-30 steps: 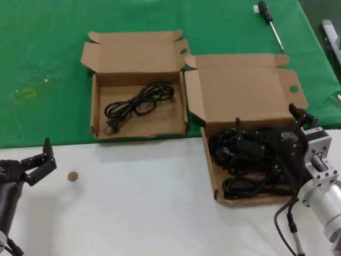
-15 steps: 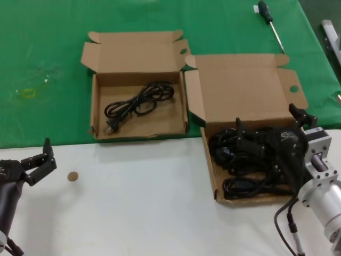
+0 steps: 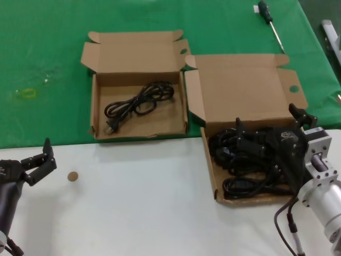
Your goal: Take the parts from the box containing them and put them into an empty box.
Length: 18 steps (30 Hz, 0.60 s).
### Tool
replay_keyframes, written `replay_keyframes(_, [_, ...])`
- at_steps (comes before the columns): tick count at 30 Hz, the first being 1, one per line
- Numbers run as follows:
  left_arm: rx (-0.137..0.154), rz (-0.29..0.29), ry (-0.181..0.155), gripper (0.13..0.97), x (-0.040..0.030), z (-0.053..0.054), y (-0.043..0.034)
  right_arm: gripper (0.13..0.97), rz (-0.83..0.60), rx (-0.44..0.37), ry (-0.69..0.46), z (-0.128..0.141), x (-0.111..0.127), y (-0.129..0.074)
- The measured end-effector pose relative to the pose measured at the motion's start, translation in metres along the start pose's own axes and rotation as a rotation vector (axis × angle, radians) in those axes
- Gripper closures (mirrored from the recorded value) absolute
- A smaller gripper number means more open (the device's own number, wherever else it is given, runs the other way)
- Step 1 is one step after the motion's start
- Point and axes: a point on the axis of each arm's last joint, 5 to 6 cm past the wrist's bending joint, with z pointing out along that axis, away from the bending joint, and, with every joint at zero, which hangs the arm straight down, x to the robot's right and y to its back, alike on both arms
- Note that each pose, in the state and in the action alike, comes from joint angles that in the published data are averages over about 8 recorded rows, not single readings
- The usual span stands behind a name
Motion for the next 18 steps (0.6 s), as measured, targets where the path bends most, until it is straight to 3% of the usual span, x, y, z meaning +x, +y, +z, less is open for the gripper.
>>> replay_keyframes(18, [0.000, 0.000, 0.000, 0.132, 0.0000, 0.0000, 0.0000, 0.130, 0.000, 0.000, 0.000, 0.0000, 0.0000, 0.0000])
